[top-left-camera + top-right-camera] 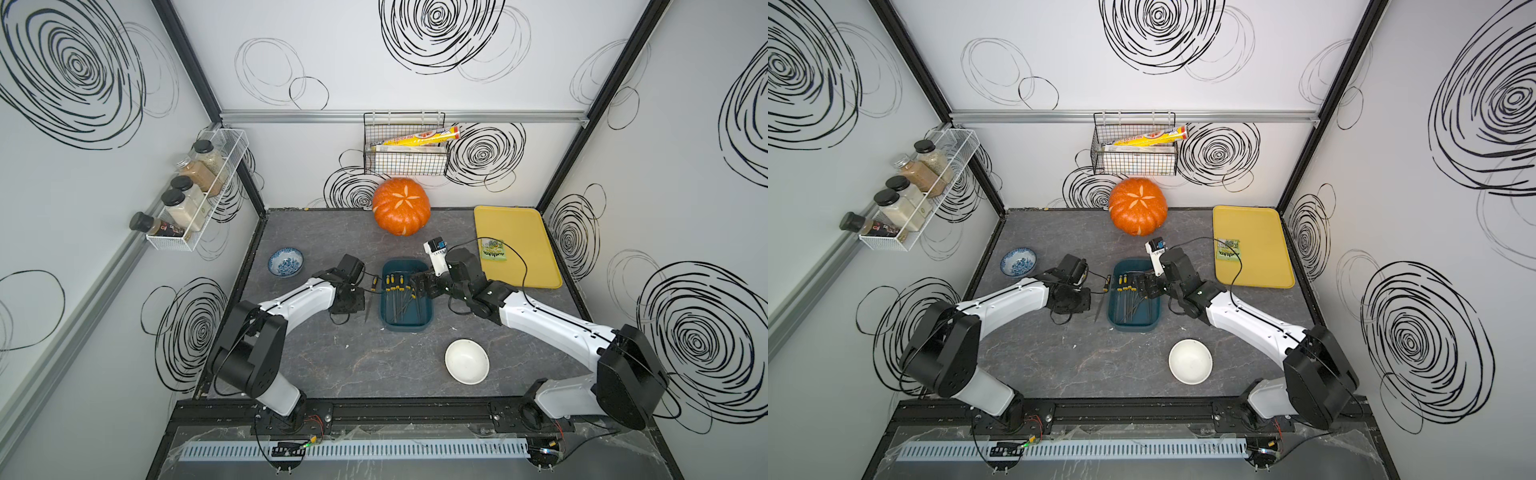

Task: Take the file tool out of the storage box
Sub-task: Place the file tool at the center of the board.

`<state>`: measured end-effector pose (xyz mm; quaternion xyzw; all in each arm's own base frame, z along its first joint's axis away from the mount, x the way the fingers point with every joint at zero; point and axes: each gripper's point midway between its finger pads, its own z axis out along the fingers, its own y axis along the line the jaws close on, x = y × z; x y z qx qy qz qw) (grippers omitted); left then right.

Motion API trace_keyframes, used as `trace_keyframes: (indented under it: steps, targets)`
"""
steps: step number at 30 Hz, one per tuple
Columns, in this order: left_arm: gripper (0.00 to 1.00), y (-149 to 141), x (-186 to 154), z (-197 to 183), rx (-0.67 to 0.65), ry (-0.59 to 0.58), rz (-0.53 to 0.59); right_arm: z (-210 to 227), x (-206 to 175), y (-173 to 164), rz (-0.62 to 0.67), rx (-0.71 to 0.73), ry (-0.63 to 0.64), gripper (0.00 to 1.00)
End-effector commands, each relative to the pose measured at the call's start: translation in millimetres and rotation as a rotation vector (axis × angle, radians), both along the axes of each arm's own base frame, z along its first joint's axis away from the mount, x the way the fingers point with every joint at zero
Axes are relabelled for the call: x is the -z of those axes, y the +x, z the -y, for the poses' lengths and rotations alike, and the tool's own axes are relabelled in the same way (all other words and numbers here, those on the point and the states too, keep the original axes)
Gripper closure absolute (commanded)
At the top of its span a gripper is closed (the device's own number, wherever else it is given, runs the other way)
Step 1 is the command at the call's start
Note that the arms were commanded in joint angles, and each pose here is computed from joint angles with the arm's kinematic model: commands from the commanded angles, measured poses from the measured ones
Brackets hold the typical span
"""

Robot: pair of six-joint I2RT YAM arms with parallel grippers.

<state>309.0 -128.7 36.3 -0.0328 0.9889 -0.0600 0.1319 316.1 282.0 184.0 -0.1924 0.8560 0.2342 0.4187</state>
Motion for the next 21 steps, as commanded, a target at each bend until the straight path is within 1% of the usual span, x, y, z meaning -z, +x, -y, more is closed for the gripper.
trace_keyframes:
  steps: [1,4,10,14,19,21]
  targets:
    - [1.0,-7,16,-5,0.053,0.066,-0.092,0,-13,2,0.028,-0.005,0.005,0.11]
    - [1.0,-8,25,-3,0.071,0.076,-0.129,0,-14,2,0.028,-0.006,0.011,0.11]
    - [1.0,-1,24,-2,0.083,0.077,-0.148,-3,-9,1,0.015,-0.01,0.017,0.11]
    - [1.0,-4,29,-1,0.1,0.083,-0.183,-4,-8,1,0.007,-0.014,0.019,0.11]
    - [1.0,-4,39,-1,0.114,0.101,-0.259,-4,-10,2,0.008,-0.012,0.02,0.11]
    - [1.0,-9,41,-4,0.115,0.118,-0.287,-4,-9,1,0.005,-0.015,0.02,0.11]
